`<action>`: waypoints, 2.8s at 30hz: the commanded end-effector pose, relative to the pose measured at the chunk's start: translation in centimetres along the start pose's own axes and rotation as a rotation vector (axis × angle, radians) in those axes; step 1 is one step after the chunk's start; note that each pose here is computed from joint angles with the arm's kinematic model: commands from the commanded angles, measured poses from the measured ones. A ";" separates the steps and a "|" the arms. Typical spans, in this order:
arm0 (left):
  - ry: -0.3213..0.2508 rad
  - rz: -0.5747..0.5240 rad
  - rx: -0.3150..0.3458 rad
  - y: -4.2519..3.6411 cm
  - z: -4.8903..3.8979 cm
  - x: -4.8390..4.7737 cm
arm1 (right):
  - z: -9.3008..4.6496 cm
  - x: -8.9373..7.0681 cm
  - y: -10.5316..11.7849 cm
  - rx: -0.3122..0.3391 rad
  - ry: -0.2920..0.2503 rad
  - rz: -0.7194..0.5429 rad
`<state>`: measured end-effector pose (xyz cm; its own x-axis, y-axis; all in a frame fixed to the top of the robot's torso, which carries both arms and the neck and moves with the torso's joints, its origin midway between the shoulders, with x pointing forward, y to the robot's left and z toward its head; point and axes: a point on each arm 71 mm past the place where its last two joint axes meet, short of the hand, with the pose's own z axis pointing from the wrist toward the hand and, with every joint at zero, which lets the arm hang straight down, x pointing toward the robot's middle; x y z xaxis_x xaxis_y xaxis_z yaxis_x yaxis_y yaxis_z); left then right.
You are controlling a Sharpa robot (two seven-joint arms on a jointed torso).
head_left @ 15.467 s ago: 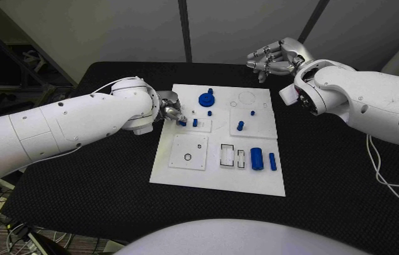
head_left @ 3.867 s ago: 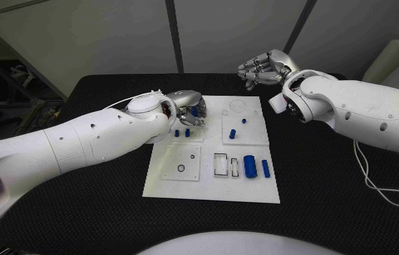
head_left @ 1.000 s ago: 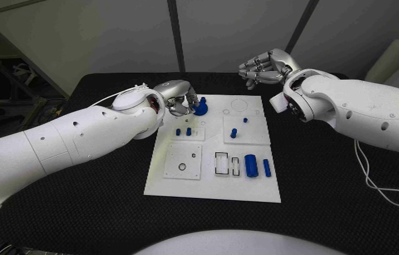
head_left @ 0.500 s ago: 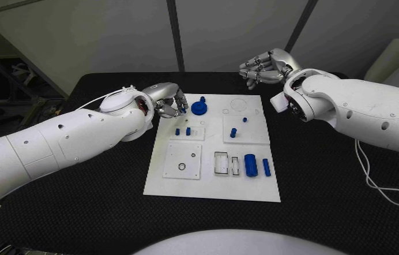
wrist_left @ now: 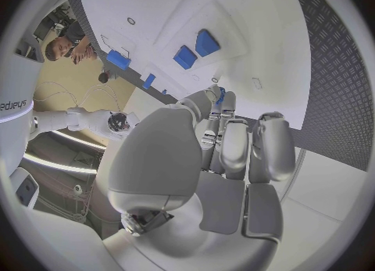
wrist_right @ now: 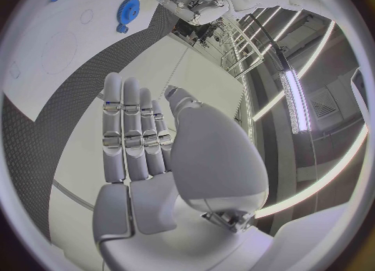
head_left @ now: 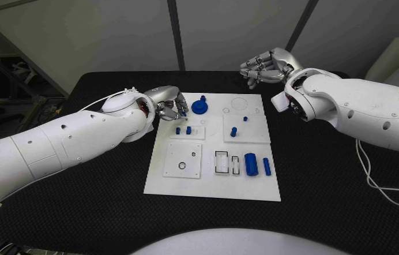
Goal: Assemble the parts on the task board
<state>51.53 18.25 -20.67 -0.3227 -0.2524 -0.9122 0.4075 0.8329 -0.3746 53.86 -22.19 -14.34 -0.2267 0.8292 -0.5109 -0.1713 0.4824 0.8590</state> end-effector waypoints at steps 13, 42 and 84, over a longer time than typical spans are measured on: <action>0.032 -0.015 -0.002 -0.24 0.33 0.62 | 0.0 0.1 0.2 -0.012 0.005 0.003; 0.053 -0.017 0.000 -0.28 0.54 1.17 | 0.1 0.2 0.3 -0.019 0.006 0.000; 0.069 -0.012 -0.023 -0.14 0.58 1.37 | 0.1 0.2 0.3 -0.017 0.011 -0.002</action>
<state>51.52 17.52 -21.87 -0.3756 -0.2382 -0.8956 0.3912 0.8353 -0.3863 53.85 -21.96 -14.37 -0.2323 0.8270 -0.5120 -0.1766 0.4817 0.8583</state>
